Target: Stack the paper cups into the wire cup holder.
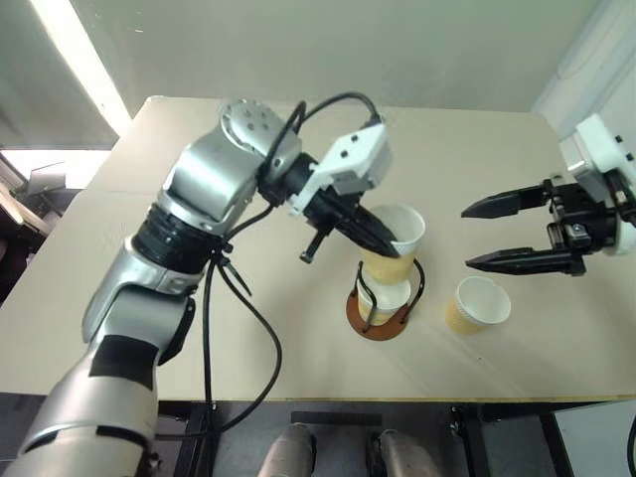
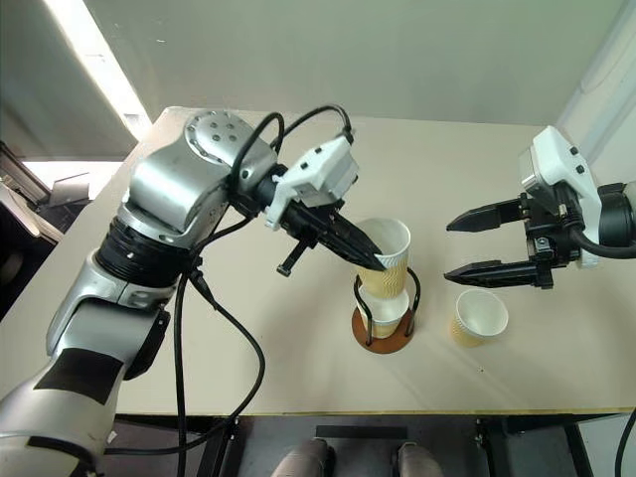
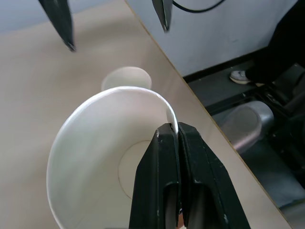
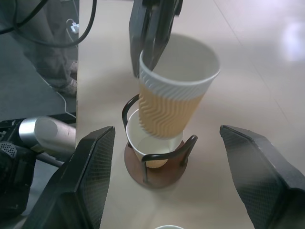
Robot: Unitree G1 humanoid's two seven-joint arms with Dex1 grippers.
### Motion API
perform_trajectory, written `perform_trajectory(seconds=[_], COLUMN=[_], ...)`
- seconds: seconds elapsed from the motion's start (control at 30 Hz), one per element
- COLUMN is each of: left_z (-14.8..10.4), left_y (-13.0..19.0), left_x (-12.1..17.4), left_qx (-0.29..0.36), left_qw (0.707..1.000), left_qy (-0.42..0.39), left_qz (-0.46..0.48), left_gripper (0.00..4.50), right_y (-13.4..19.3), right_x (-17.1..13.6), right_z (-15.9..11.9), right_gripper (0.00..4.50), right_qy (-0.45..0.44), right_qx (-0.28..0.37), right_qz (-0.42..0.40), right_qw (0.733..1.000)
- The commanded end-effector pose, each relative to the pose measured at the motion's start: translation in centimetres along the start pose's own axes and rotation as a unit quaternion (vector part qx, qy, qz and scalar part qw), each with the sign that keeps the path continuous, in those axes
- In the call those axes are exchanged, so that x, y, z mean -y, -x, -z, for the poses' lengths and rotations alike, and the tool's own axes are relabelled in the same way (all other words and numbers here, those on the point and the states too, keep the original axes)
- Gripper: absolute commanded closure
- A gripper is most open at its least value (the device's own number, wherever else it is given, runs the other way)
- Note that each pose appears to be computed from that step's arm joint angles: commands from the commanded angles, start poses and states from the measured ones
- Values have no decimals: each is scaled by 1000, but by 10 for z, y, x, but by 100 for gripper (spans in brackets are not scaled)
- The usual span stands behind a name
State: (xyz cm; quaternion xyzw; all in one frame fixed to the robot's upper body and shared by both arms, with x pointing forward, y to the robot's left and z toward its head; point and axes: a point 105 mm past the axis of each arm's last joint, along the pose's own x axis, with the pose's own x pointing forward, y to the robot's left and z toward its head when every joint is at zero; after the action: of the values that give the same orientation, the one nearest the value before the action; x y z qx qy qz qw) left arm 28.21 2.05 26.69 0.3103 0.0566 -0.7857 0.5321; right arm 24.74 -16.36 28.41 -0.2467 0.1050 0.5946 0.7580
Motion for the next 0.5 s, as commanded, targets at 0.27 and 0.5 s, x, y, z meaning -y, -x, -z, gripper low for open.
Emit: perform_trajectory(seconds=[0.27, 0.5], left_z=[6, 22], left_y=[-16, -28], left_x=[9, 1], left_qx=[-16, -46], left_qw=[999, 997], left_qy=[-37, -68], left_qz=[30, 2], left_gripper=[446, 359], right_y=[4, 3], right_x=[-1, -1], right_z=[-7, -4], right_gripper=[86, 86], right_qy=[19, 18], right_qx=[3, -8], right_qz=[18, 23], right_qw=[1000, 1000])
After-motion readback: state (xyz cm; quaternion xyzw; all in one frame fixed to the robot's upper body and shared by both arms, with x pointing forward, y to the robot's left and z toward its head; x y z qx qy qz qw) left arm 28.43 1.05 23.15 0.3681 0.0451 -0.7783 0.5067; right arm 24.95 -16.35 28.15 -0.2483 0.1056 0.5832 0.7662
